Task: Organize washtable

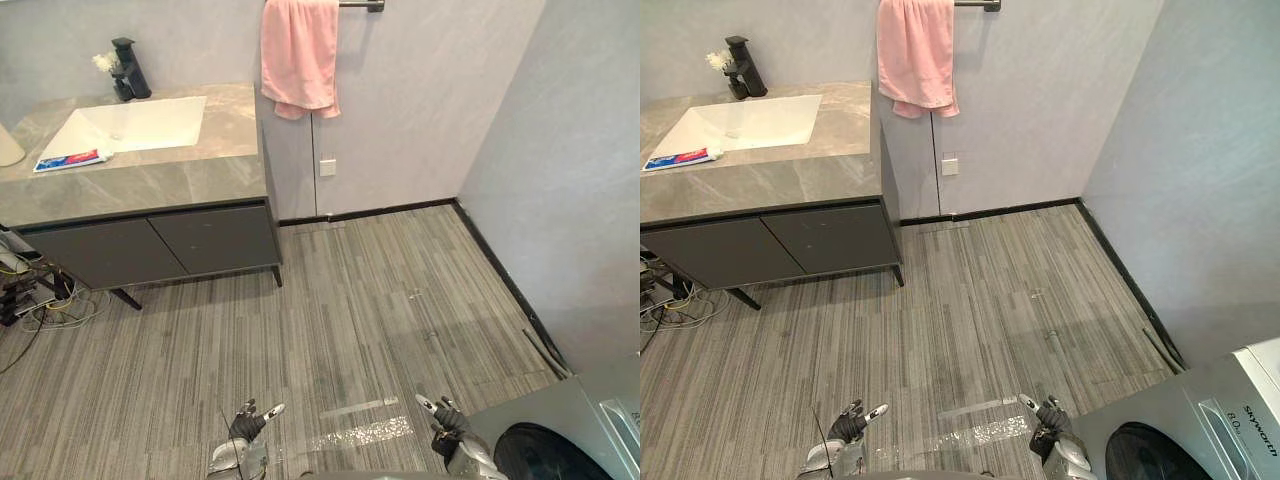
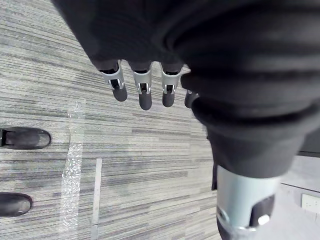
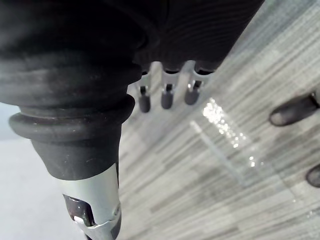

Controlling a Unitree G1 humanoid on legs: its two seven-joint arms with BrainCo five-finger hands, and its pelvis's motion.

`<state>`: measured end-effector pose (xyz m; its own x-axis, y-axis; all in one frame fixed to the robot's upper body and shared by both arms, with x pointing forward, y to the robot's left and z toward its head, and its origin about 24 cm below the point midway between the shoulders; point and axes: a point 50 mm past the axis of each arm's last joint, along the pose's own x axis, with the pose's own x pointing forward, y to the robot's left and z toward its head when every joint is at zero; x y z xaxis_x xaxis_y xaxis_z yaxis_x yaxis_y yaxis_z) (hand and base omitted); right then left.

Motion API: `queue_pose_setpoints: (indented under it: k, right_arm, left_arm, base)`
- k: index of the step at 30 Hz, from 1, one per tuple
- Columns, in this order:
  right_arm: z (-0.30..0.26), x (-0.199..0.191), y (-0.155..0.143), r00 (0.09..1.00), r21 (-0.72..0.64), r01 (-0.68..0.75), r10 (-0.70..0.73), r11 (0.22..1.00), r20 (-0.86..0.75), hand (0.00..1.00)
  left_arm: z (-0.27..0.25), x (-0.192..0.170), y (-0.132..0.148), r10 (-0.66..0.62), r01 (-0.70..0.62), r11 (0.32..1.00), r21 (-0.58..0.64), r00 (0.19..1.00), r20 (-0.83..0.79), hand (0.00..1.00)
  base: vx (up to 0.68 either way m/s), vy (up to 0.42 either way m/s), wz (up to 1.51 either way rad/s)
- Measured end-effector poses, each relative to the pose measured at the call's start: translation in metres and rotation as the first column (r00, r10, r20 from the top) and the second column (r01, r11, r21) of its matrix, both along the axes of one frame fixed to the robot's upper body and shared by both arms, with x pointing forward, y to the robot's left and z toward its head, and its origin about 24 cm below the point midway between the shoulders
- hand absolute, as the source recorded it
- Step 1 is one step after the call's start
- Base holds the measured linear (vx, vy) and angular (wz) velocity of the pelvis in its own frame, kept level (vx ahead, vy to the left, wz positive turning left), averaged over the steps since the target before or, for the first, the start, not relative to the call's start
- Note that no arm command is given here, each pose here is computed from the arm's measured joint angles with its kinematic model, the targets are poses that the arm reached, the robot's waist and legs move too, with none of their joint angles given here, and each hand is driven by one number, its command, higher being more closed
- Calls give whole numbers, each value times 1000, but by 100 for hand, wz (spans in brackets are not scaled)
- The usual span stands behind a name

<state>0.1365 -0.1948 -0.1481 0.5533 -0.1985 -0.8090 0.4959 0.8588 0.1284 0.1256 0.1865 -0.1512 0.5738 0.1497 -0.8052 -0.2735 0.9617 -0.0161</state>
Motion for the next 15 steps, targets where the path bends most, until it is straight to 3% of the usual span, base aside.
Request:
queue_pose_setpoints:
  k: [15]
  right_arm:
    - [-9,-28,2,996,38,73,-71,997,-59,0]
  left_arm:
    - [-6,-19,-6,60,-62,996,-59,997,-38,0]
  base:
    - [-55,-38,4]
